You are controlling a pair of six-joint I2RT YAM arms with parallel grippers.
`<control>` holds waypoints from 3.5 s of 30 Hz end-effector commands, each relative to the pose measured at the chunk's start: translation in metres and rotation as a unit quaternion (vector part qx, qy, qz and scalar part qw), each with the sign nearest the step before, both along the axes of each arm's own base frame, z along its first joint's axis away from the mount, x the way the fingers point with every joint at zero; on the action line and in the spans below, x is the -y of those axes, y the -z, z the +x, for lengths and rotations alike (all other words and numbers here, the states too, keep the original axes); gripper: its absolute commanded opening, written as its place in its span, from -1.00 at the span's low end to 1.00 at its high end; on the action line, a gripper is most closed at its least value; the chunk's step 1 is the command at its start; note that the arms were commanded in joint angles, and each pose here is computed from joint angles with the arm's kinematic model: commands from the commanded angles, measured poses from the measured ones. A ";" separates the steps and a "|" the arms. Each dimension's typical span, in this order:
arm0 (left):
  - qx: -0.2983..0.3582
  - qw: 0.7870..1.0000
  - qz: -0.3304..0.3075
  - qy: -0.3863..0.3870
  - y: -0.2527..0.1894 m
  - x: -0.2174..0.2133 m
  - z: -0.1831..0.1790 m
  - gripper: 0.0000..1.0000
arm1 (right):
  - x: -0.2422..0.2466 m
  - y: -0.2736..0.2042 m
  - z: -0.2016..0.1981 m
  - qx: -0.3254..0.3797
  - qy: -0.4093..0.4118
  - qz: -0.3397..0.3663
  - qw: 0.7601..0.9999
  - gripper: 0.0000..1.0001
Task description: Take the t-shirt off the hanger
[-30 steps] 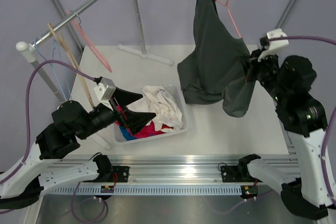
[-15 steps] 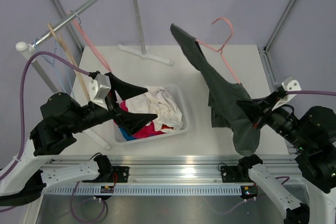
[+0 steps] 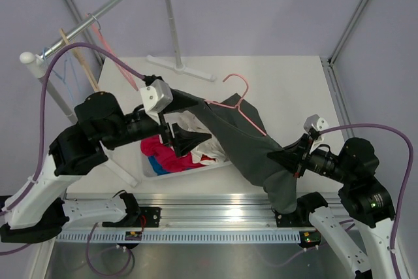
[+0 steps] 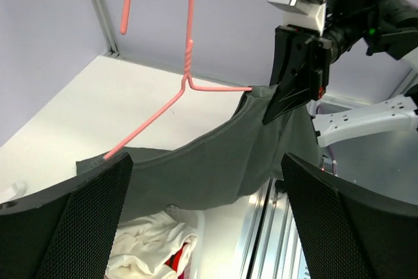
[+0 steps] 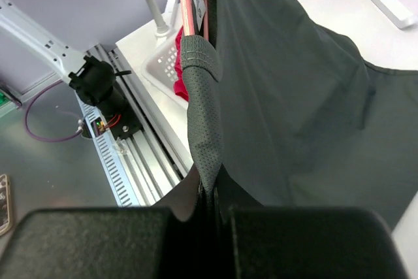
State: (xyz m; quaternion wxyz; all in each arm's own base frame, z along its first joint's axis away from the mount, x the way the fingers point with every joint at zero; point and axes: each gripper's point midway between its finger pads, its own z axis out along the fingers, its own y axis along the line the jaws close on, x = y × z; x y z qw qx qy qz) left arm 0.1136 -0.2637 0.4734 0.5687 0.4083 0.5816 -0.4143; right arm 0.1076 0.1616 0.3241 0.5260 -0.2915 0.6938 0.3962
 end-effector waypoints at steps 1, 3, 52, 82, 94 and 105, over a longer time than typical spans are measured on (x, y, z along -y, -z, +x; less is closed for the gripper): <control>0.000 0.999 0.040 -0.007 0.011 0.009 0.010 0.97 | -0.009 -0.021 -0.006 0.052 -0.045 0.012 0.998 -1.00; 0.003 0.999 0.045 -0.004 0.012 0.014 0.012 0.93 | -0.009 -0.025 -0.015 0.067 -0.059 0.017 0.996 -1.00; -0.069 0.990 -0.032 0.120 -0.029 0.071 -0.012 -1.00 | -0.014 -0.038 -0.003 0.050 -0.048 0.050 0.996 0.16; -0.043 0.985 -0.143 -0.086 -0.084 -0.015 0.021 -1.00 | 0.060 -0.020 0.129 -0.040 0.341 0.027 0.939 -1.00; -0.023 0.970 -0.209 -0.122 -0.128 -0.052 0.017 -1.00 | 0.073 -0.033 0.142 -0.052 0.394 0.040 0.917 -1.00; -0.022 0.974 -0.178 -0.135 -0.106 -0.065 0.014 -1.00 | 0.048 -0.057 0.187 -0.066 0.362 0.032 0.929 -1.00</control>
